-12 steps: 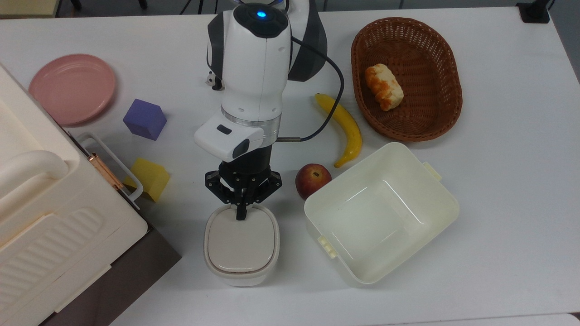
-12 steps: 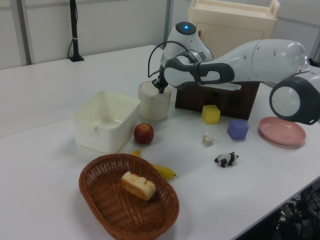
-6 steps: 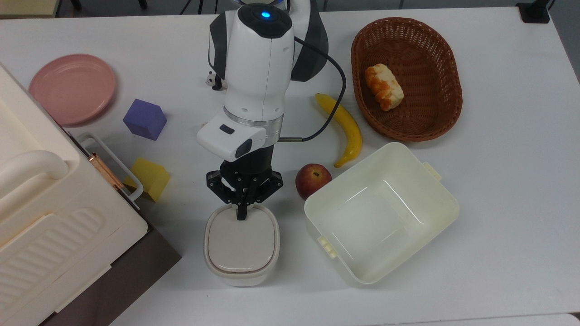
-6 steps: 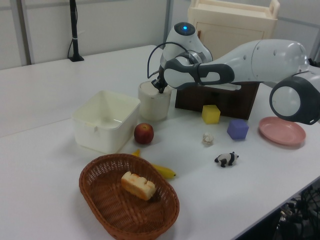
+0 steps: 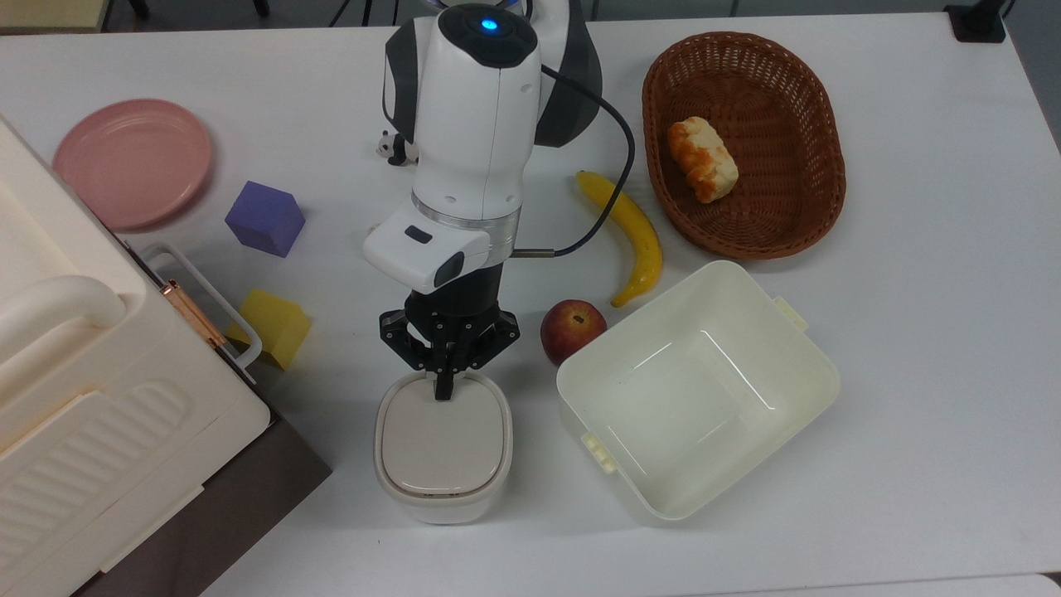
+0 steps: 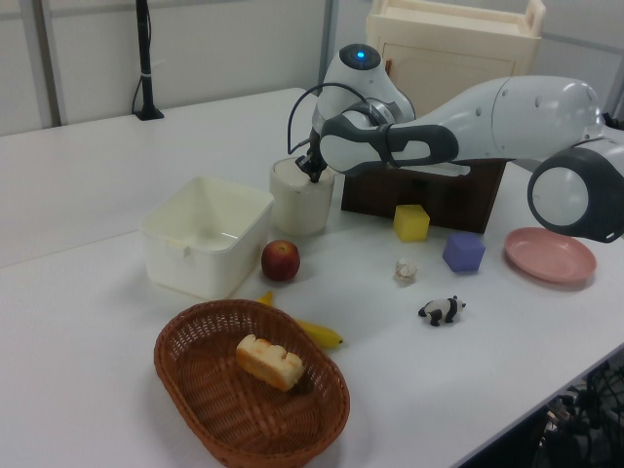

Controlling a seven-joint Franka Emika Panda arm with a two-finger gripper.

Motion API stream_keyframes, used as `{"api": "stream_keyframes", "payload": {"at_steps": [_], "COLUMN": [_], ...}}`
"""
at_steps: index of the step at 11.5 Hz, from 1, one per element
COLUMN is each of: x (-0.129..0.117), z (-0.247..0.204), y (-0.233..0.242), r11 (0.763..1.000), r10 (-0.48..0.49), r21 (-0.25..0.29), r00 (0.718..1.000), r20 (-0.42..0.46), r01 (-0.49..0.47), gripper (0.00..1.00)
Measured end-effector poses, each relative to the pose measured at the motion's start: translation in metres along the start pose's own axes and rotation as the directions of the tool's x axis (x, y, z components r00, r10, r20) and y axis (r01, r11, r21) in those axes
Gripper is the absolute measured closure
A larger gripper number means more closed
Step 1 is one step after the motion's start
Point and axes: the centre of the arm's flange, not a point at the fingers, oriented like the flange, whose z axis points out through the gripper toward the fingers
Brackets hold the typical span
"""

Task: Open the trash can

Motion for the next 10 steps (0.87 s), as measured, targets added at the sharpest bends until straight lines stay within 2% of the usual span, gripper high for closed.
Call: {"api": "stream_keyframes", "payload": {"at_steps": [3, 6, 7, 10], "x": [0.000, -0.002, -0.003, -0.006], "z": [0.000, -0.009, -0.015, -0.024], "y": [0.003, 0.017, 0.021, 0.021], "r11": [1.000, 0.990, 0.988, 0.987], "r10": [0.015, 0.111, 0.123, 0.129], "r21": [0.009, 0.085, 0.095, 0.100], "r00": [1.000, 0.994, 0.992, 0.992], "r20": [0.000, 0.005, 0.004, 0.007], "r01": [-0.015, -0.111, -0.123, -0.129], "gripper": [0.99, 0.99, 0.99, 0.99]}}
